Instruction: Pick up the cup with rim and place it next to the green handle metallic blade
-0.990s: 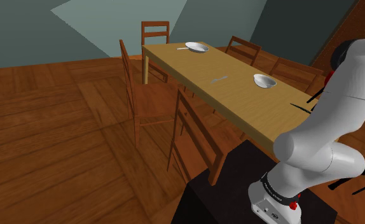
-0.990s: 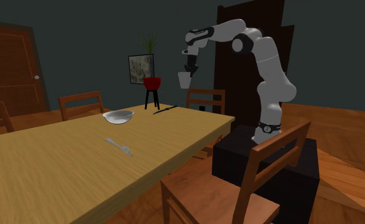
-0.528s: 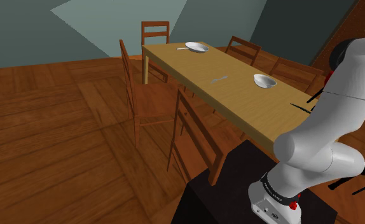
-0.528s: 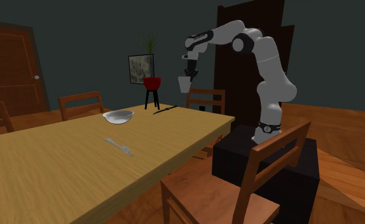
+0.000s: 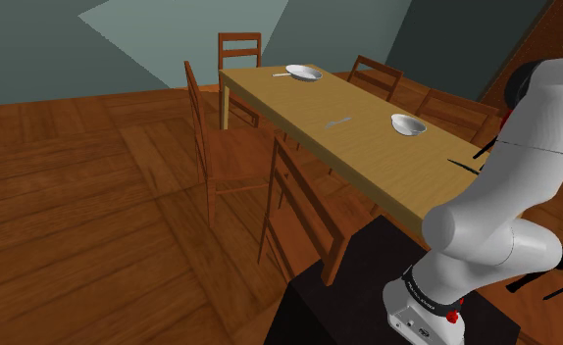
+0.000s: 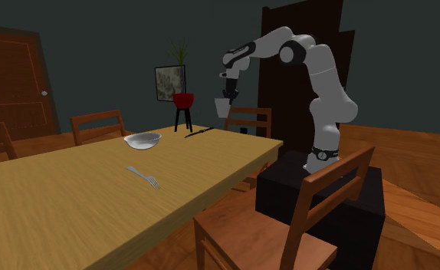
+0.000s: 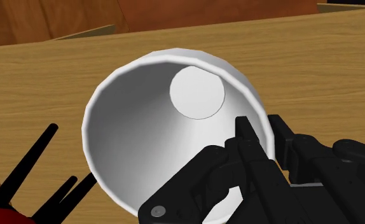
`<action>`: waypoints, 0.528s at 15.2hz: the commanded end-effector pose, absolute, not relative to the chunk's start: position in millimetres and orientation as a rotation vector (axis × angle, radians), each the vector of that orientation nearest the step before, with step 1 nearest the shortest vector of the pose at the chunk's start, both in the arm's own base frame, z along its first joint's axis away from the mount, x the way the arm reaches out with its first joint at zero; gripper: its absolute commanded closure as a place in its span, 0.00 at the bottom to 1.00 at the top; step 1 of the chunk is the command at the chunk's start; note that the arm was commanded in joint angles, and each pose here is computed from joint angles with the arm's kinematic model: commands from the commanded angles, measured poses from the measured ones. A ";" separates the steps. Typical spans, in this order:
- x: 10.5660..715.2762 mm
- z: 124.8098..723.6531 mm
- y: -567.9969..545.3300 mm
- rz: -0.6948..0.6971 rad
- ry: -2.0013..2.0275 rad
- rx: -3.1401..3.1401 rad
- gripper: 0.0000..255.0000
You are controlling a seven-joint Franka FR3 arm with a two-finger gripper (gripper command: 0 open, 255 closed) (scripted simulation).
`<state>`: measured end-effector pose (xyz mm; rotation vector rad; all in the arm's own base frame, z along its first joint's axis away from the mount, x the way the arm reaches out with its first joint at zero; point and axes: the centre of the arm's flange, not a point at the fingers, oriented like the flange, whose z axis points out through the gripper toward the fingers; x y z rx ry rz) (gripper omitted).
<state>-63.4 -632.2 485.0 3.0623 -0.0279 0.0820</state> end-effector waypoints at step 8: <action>-63.3 436.8 -633.0 0.082 -0.028 3.061 1.00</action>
